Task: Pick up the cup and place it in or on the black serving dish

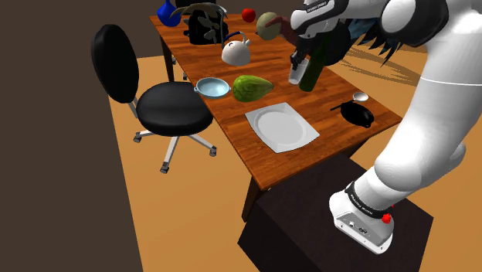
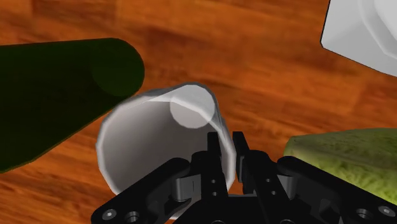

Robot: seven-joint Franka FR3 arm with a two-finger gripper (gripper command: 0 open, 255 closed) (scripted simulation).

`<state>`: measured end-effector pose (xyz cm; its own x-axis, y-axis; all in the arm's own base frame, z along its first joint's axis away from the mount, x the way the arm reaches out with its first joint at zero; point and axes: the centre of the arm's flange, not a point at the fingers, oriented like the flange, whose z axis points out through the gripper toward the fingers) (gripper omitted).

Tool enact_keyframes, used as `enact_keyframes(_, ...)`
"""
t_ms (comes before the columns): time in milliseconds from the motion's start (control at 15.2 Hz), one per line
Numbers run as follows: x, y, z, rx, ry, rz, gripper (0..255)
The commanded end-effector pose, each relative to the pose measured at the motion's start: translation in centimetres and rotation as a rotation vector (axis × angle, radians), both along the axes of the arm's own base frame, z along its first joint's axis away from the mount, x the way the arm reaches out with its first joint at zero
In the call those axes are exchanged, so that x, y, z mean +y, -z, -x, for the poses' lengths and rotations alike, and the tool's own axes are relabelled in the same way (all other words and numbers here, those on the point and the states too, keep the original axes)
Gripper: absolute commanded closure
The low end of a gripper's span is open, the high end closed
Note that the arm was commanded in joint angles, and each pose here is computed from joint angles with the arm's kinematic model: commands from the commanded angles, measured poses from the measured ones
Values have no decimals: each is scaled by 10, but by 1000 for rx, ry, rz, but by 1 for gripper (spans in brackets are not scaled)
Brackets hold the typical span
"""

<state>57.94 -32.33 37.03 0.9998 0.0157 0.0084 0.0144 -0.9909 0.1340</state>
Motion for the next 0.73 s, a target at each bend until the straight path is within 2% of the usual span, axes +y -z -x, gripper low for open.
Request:
enact_keyframes(0,0,-10,0,0,0,0,255)
enact_keyframes(594,0,-58,0,0,0,0,255)
enact_keyframes(660,-4,-59,13,0,0,0,255)
